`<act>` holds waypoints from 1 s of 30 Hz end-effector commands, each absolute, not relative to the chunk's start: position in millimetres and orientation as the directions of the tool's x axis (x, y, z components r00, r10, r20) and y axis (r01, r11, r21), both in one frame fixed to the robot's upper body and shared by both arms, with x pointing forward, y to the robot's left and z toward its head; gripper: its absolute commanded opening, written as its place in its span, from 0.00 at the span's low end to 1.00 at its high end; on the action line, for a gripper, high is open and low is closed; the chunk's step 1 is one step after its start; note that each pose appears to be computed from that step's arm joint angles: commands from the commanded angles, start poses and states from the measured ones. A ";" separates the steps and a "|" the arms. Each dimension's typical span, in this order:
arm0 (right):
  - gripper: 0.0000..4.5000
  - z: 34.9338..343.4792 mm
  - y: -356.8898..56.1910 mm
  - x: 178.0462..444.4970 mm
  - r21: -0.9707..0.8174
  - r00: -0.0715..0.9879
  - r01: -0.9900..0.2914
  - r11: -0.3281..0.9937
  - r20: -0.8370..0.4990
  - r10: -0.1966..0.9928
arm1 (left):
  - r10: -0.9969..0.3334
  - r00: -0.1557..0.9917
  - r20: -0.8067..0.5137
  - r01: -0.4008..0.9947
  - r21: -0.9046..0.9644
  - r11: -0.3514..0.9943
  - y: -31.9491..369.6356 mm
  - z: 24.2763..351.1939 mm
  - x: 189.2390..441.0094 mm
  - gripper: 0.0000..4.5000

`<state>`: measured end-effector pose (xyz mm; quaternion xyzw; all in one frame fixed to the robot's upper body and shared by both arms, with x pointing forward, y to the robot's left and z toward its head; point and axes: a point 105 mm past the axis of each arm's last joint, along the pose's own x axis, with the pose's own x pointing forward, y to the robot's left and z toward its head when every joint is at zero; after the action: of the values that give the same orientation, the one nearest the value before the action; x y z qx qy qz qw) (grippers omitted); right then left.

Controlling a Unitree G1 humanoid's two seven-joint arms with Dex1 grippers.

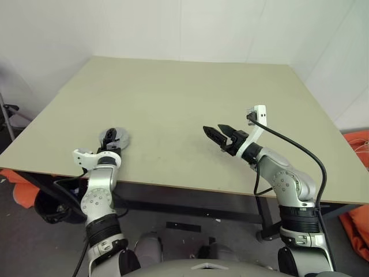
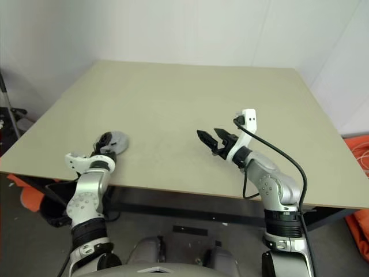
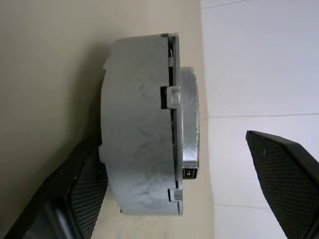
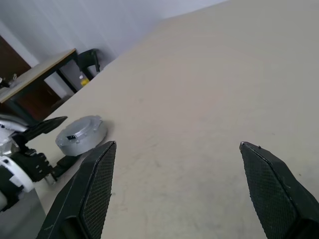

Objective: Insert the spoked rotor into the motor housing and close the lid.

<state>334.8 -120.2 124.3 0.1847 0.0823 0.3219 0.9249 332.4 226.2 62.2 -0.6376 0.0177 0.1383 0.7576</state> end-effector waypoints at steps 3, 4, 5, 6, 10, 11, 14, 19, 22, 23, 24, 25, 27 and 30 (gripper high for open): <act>1.00 136.9 -120.4 339.0 0.369 0.778 -0.584 0.723 0.003 0.628 | 0.172 0.961 -0.217 -0.240 -0.962 0.130 219.3 69.3 309.2 0.99; 1.00 136.7 -120.2 339.4 0.370 0.778 -0.585 0.722 0.002 0.629 | 0.171 0.959 -0.228 -0.251 -0.959 0.128 219.8 68.0 306.1 0.99; 1.00 136.5 -120.0 339.8 0.370 0.777 -0.586 0.721 0.001 0.630 | 0.169 0.956 -0.240 -0.263 -0.957 0.127 220.2 66.6 302.9 0.99; 1.00 136.5 -119.8 340.1 0.370 0.776 -0.586 0.721 0.000 0.631 | 0.165 0.954 -0.252 -0.273 -0.954 0.126 220.1 65.3 300.3 0.99; 1.00 136.5 -119.5 341.0 0.370 0.773 -0.589 0.718 -0.001 0.634 | 0.116 0.953 -0.280 -0.294 -0.947 0.126 213.5 63.4 290.7 0.99; 1.00 136.2 -119.3 341.0 0.370 0.772 -0.590 0.718 -0.002 0.635 | 0.088 0.954 -0.285 -0.295 -0.946 0.135 208.8 63.4 289.0 0.99; 1.00 135.6 -117.9 339.8 0.373 0.769 -0.593 0.714 -0.004 0.640 | -0.049 0.965 -0.258 -0.240 -0.941 0.237 185.7 72.5 288.0 0.99; 1.00 132.2 -105.1 333.7 0.279 0.761 -0.621 0.732 -0.005 0.648 | -0.200 0.972 -0.124 0.036 -0.762 0.647 162.8 100.3 307.7 0.99; 1.00 124.9 -97.7 326.4 0.183 0.750 -0.647 0.740 -0.017 0.661 | -0.250 0.964 -0.088 0.186 -0.451 0.873 151.2 101.5 316.2 0.99; 1.00 120.9 -98.5 325.3 0.129 0.758 -0.645 0.753 -0.019 0.652 | -0.266 0.961 -0.071 0.231 -0.319 0.919 144.8 100.6 317.9 0.99; 1.00 117.6 -100.6 325.2 0.079 0.771 -0.634 0.769 -0.016 0.637 | -0.285 0.957 -0.056 0.268 -0.205 0.941 138.3 99.1 318.4 0.99; 1.00 115.6 -101.9 325.2 0.045 0.779 -0.626 0.779 -0.011 0.627 | -0.298 0.954 -0.042 0.291 -0.132 0.948 134.0 98.0 318.2 0.99; 1.00 108.3 -112.1 329.7 -0.034 0.824 -0.566 0.824 -0.007 0.566 | -0.314 0.949 -0.023 0.315 0.061 0.947 126.7 90.4 317.3 0.90; 1.00 95.9 -133.9 334.4 -0.139 0.892 -0.447 0.884 0.001 0.452 | -0.293 0.956 0.007 0.285 0.215 0.934 127.8 78.5 317.6 0.71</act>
<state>332.4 -123.5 91.9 -0.0430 0.0096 0.2613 0.9643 314.9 123.7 69.9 0.0701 0.0200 -0.1596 0.9845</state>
